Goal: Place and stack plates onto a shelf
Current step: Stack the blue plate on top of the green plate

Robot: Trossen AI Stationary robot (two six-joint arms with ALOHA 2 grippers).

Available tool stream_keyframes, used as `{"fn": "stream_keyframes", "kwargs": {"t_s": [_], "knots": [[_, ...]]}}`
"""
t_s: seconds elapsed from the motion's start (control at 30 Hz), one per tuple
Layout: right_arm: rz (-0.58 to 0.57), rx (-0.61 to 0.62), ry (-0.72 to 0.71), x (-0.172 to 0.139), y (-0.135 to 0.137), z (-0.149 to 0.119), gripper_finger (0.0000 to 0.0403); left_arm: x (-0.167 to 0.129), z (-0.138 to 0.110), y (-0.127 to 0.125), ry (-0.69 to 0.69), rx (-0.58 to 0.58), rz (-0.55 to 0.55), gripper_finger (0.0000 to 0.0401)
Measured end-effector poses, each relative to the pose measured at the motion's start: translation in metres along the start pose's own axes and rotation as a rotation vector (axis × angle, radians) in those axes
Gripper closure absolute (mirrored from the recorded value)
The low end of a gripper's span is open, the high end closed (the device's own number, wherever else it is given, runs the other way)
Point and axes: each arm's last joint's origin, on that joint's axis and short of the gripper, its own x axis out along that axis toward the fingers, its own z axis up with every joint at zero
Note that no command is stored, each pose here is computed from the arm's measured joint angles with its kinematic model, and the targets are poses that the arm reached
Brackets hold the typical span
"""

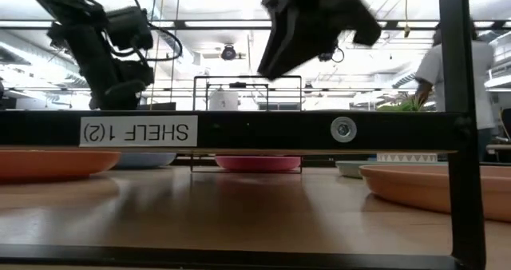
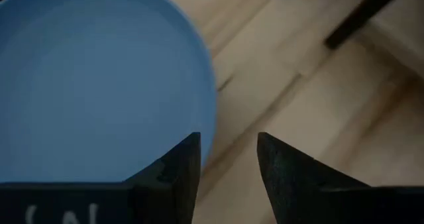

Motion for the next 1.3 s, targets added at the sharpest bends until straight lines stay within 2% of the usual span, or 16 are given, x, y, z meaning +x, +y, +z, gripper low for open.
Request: {"fn": "stream_keyframes", "kwargs": {"t_s": [0.2, 0.47, 0.57, 0.73, 0.77, 0.9, 1.0, 1.1, 1.17, 1.3], "knots": [[0.036, 0.058, -0.036, -0.023, 0.001, 0.001, 0.0286, 0.018, 0.013, 0.001, 0.079, 0.071, 0.035, 0.0244], [0.057, 0.091, -0.016, -0.021, 0.009, -0.007, 0.0286, 0.043, 0.011, 0.004, 0.184, 0.201, 0.134, 0.0249], [0.067, 0.098, -0.004, -0.019, 0.011, -0.009, 0.0286, 0.048, 0.010, 0.003, 0.205, 0.220, 0.158, 0.0279], [0.072, 0.119, 0.000, -0.020, 0.015, -0.010, 0.0287, 0.050, 0.009, 0.003, 0.222, 0.227, 0.161, 0.0375], [0.073, 0.126, 0.001, -0.020, 0.016, -0.010, 0.0287, 0.048, 0.012, 0.003, 0.226, 0.226, 0.158, 0.0384], [0.052, 0.116, 0.024, -0.022, 0.019, -0.011, 0.0287, 0.029, 0.028, 0.002, 0.240, 0.217, 0.152, 0.0385], [0.025, 0.117, 0.042, -0.025, 0.023, -0.012, 0.0287, 0.003, 0.050, 0.002, 0.176, 0.216, 0.173, 0.0385], [0.012, 0.141, 0.072, -0.026, 0.025, -0.015, 0.0287, -0.031, 0.076, 0.001, 0.027, 0.230, 0.191, 0.0386], [0.009, 0.177, 0.093, -0.026, 0.026, -0.017, 0.0287, -0.055, 0.090, -0.003, -0.092, 0.286, 0.163, 0.0386], [-0.049, 0.280, 0.146, -0.028, 0.027, -0.022, 0.0287, -0.099, 0.103, -0.019, -0.344, 0.470, -0.002, 0.0386]]}}
